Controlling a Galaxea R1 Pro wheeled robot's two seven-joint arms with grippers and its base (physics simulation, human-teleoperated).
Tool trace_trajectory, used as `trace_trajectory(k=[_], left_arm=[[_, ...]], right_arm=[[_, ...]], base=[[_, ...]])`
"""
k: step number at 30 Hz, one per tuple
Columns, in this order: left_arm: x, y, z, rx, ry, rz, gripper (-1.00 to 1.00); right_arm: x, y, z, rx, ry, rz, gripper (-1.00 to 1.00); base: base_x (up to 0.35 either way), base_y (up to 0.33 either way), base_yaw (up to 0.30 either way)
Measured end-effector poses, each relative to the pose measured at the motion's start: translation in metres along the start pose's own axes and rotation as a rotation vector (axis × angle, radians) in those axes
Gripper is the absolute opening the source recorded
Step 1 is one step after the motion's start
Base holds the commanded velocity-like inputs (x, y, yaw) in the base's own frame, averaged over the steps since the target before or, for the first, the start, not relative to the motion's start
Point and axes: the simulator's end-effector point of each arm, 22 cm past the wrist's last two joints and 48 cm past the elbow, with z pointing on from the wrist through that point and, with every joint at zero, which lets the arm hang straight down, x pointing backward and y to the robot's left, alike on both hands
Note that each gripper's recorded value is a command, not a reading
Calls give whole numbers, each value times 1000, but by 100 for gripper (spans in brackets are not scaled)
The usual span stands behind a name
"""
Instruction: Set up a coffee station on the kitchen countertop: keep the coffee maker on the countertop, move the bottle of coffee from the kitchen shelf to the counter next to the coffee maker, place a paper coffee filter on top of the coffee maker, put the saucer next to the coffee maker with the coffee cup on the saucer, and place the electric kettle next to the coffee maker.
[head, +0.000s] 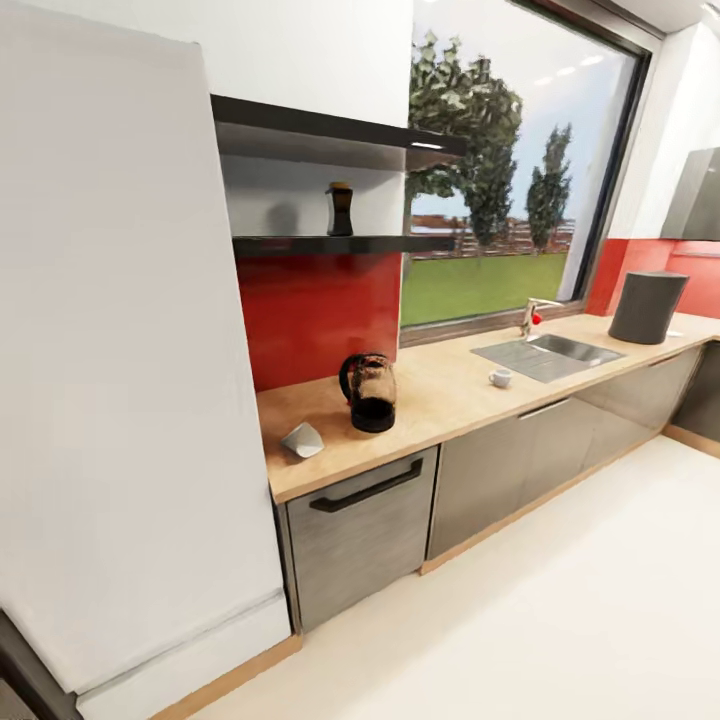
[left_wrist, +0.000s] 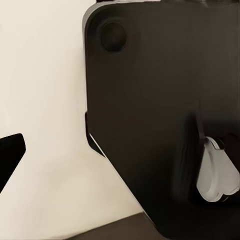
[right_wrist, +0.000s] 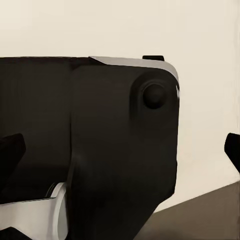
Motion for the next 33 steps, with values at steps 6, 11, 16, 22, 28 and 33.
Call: trace_trajectory(k=[6,11,16,22,28,33], left_arm=[[-5,0,0,-2,-21,0,100],[-5,1,0,-3,-23,-2,100],[-5,3,0,-5,-24,-1,100],[-5,3,0,-3,-25,1,100],[-6,2,0,-1,-25,6,100],[-5,8,0,-17,-22,-2,100]], right_arm=[[0,0,0,-1,0,0,100],[0,1,0,-1,0,0,100],[0,1,0,-1,1,0,100],[0,1,0,-1,1,0,100],[0,1,0,1,2,0,100],[0,0,0,2,2,1,100]], base=[[216,-252,279],[134,-220,279],[31,-41,279],[3,-4,279],[0,0,280],[0,0,281]])
